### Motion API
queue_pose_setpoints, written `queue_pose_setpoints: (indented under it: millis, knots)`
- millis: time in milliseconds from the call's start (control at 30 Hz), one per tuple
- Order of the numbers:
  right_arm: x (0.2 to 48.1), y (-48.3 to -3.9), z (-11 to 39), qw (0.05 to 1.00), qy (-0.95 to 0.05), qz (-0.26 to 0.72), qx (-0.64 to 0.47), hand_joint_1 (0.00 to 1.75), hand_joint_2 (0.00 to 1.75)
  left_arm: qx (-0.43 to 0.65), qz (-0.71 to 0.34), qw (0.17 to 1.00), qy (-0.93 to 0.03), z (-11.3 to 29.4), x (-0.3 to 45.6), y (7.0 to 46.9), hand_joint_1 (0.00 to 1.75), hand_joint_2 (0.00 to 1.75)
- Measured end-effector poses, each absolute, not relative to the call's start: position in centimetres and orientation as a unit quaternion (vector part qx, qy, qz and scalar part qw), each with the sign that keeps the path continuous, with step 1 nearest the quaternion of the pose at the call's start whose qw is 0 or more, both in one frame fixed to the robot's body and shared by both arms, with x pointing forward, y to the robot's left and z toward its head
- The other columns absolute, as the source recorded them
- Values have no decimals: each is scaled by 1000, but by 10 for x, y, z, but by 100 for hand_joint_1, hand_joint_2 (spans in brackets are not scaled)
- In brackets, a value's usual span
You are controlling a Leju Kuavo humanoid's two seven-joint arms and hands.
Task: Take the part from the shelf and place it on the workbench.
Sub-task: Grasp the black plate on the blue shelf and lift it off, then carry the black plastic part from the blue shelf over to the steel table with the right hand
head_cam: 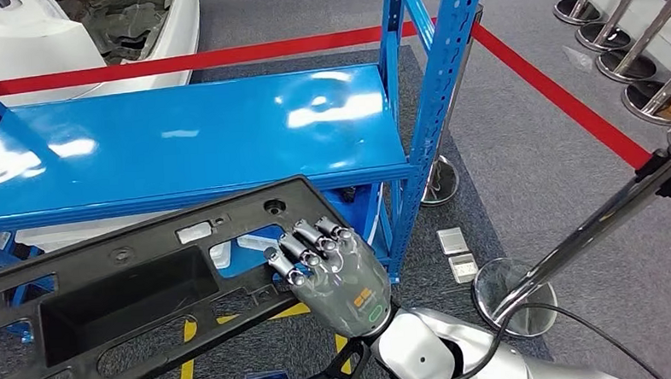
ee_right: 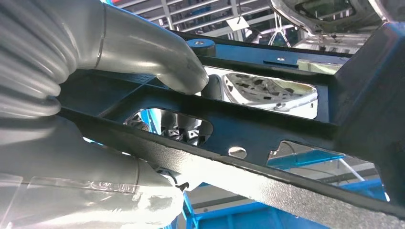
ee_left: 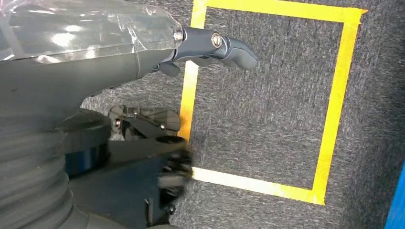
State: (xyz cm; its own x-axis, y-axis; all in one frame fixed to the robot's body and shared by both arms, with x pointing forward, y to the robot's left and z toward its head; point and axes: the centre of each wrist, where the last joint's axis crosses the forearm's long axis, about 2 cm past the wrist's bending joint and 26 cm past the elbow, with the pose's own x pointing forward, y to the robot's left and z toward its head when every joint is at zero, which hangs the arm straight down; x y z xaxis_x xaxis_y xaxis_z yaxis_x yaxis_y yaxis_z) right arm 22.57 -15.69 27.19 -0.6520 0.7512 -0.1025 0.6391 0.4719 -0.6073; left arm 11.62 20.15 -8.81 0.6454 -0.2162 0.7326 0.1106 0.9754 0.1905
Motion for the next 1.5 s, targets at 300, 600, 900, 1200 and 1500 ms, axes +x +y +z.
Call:
queue_pose_setpoints:
  millis: [300, 600, 900, 1200, 1500]
  knots:
    - [226, -157, 272, 94, -854, 312, -406, 175, 175, 63, -90, 904, -413, -87, 118, 201, 0, 175]
    - [227, -156, 271, 102, -853, 312, -407, 175, 175, 62, -90, 904, -413, -87, 119, 200, 0, 175]
    - [227, -156, 270, 122, -861, 295, -396, 175, 175, 62, -90, 905, -412, -87, 118, 199, 0, 175]
    - [228, -156, 269, 125, -861, 295, -395, 175, 175, 60, -90, 905, -411, -87, 119, 199, 0, 175]
    - [228, -158, 267, 142, -864, 290, -386, 175, 175, 58, -89, 908, -406, -87, 120, 198, 0, 175]
